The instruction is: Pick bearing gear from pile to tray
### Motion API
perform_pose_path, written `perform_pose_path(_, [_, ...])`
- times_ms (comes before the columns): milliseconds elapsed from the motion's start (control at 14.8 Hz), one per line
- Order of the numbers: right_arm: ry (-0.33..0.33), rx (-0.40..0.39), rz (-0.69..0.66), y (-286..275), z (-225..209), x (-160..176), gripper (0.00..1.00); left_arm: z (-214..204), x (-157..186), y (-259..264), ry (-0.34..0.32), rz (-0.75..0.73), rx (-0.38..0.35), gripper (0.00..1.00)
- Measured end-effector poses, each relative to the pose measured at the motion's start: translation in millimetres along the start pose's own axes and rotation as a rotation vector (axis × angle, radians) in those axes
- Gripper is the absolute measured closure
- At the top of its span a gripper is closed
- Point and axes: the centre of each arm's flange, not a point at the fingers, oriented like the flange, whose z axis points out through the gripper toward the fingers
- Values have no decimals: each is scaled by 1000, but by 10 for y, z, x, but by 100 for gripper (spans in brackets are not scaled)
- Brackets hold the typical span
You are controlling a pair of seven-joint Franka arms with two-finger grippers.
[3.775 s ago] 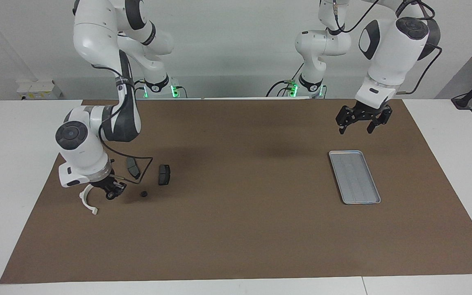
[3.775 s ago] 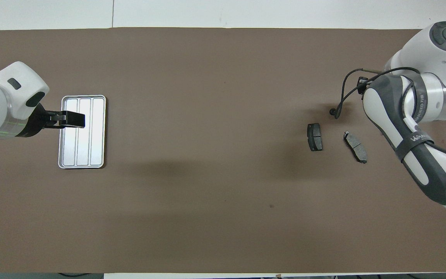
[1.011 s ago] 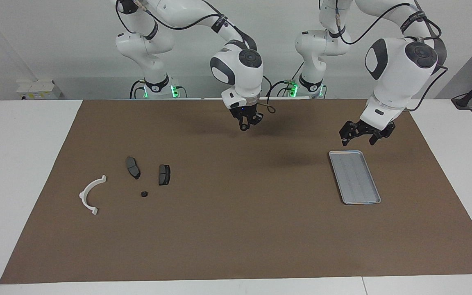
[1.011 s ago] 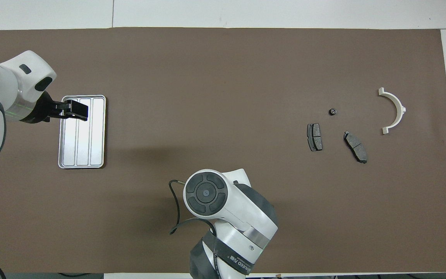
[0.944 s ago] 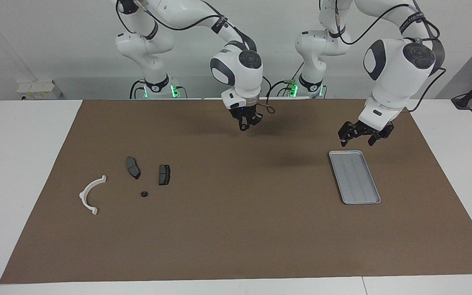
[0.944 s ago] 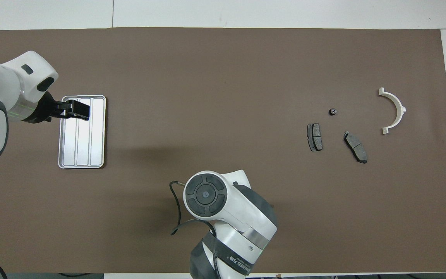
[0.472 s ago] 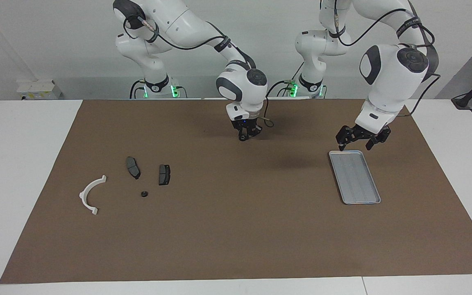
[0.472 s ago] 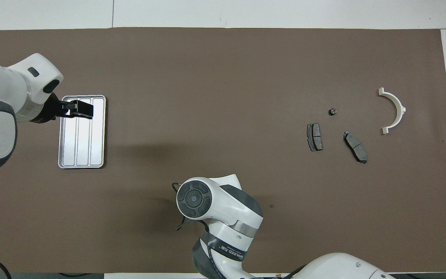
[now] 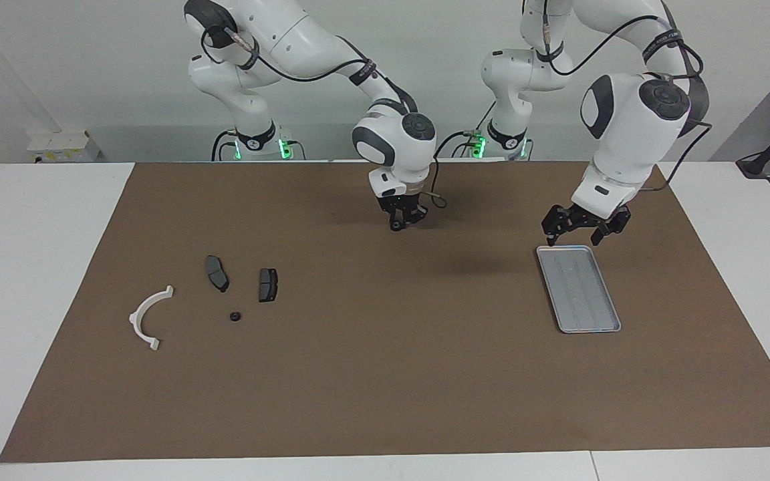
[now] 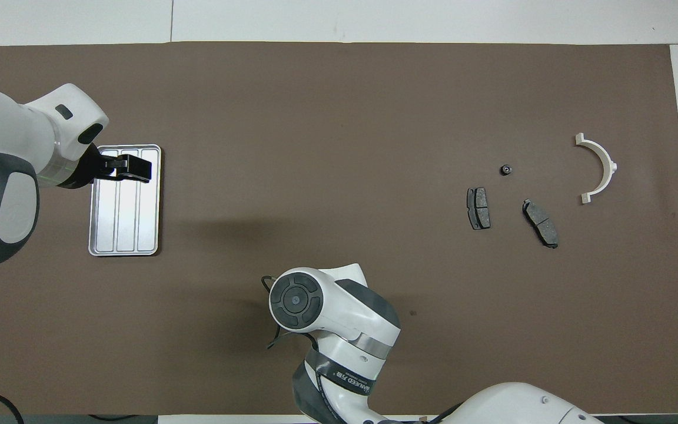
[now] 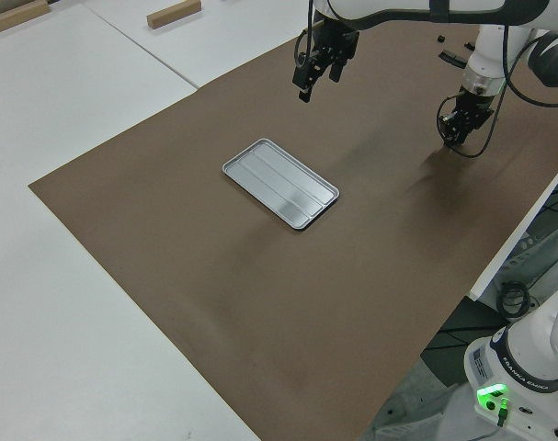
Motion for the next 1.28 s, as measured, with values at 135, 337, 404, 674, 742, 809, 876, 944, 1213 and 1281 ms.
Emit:
perform_pose_path(135, [3,1,10,-23,-58,28,57,0,0,4,0,-2,0,0])
perform_pose_path(337, [16,-4,44,-100,-356,213,26,0,-4,41,0,-9,0,0])
perform_pose_path(404, [21,-8,61,-112,-488,315,16,1,-8,74,-1,-14,0,0])
perform_pose_path(674, [47,0,99,-110,-1056,666,0,23,-105,573,-24,-65,-1,0])
perform_pose_path(742, [57,5,96,-80,-1200,751,0,21,-178,907,-25,-87,-2,0])
perform_pose_path(809, [65,7,85,-32,-1338,855,0,18,-285,1285,-25,-99,-3,0])
perform_pose_path(876, [73,9,65,33,-1467,990,0,12,-411,1640,-25,-105,-5,0])
perform_pose_path(944, [79,10,42,115,-1577,1156,0,7,-532,1924,-25,-107,-6,0])
perform_pose_path(1213, [104,29,-90,517,-1890,1891,0,1,-643,2149,-26,-114,-7,0])
perform_pose_path(1281, [111,31,-125,618,-1940,2037,0,-2,-613,2091,-25,-124,-6,0])
